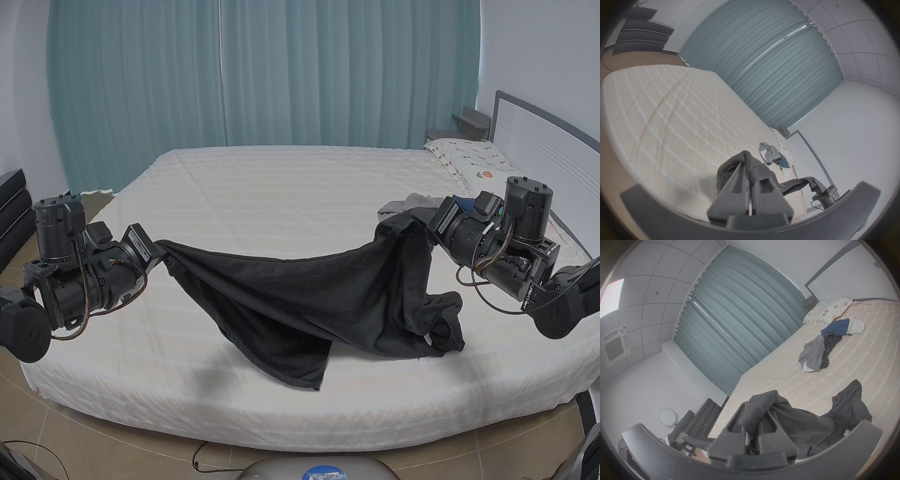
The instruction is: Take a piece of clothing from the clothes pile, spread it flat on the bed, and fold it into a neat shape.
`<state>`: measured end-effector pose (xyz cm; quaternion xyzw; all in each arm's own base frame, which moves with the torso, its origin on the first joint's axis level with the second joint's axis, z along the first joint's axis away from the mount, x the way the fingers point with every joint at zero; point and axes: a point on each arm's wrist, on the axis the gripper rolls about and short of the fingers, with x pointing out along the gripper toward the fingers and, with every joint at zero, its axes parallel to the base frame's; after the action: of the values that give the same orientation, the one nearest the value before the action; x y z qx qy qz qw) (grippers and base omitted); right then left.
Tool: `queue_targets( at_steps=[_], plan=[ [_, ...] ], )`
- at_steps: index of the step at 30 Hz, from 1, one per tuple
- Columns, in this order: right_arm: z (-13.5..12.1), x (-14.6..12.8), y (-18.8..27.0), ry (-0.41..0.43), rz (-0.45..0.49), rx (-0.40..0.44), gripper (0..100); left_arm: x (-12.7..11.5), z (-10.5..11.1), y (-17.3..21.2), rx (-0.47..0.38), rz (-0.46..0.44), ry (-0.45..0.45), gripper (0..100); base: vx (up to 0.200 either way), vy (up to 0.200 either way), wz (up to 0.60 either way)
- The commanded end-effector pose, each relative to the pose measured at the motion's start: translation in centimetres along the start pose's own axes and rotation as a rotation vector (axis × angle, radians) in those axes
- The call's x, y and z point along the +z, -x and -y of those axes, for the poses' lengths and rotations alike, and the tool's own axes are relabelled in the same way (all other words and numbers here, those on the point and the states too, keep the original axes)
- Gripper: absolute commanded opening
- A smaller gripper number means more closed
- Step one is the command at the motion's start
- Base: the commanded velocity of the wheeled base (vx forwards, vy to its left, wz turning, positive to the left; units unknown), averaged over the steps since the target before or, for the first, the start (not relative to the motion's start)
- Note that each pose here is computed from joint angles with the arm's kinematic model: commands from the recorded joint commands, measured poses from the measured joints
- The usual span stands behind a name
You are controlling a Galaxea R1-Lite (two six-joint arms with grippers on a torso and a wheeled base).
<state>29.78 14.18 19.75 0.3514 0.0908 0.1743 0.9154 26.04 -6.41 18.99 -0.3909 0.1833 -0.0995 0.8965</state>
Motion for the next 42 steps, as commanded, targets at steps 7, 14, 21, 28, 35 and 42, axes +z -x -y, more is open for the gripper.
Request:
queue_targets(
  at_steps=[7,14,21,28,35,42],
  plan=[
    [-0.3,0.4,0.4,-0.001,0.011,0.009,0,0.8,-0.2,0.1,0.004,0.026,0.006,0,0.000,0.200,0.00],
    [-0.1,0.6,1.4,0.001,0.010,-0.002,0,0.3,-0.4,-0.1,0.009,0.007,0.008,0,0.000,0.143,0.00],
    [0.8,-0.1,4.0,0.006,-0.023,-0.032,0,-1.4,-0.2,-0.1,0.002,-0.061,0.000,0,0.000,0.000,0.00],
    [1.2,-0.3,6.2,0.004,-0.031,-0.044,0,-3.1,-0.1,0.1,0.002,-0.125,-0.012,0,-0.029,0.000,0.00],
    [0.9,-0.1,9.8,0.003,-0.024,-0.018,0,-3.9,0.5,1.8,-0.032,-0.143,-0.027,0,-0.200,0.000,0.00],
    [-0.6,1.0,14.2,0.037,0.043,0.073,0,-3.7,1.9,5.3,-0.073,-0.161,-0.073,0,-0.200,0.000,0.00]
  ],
)
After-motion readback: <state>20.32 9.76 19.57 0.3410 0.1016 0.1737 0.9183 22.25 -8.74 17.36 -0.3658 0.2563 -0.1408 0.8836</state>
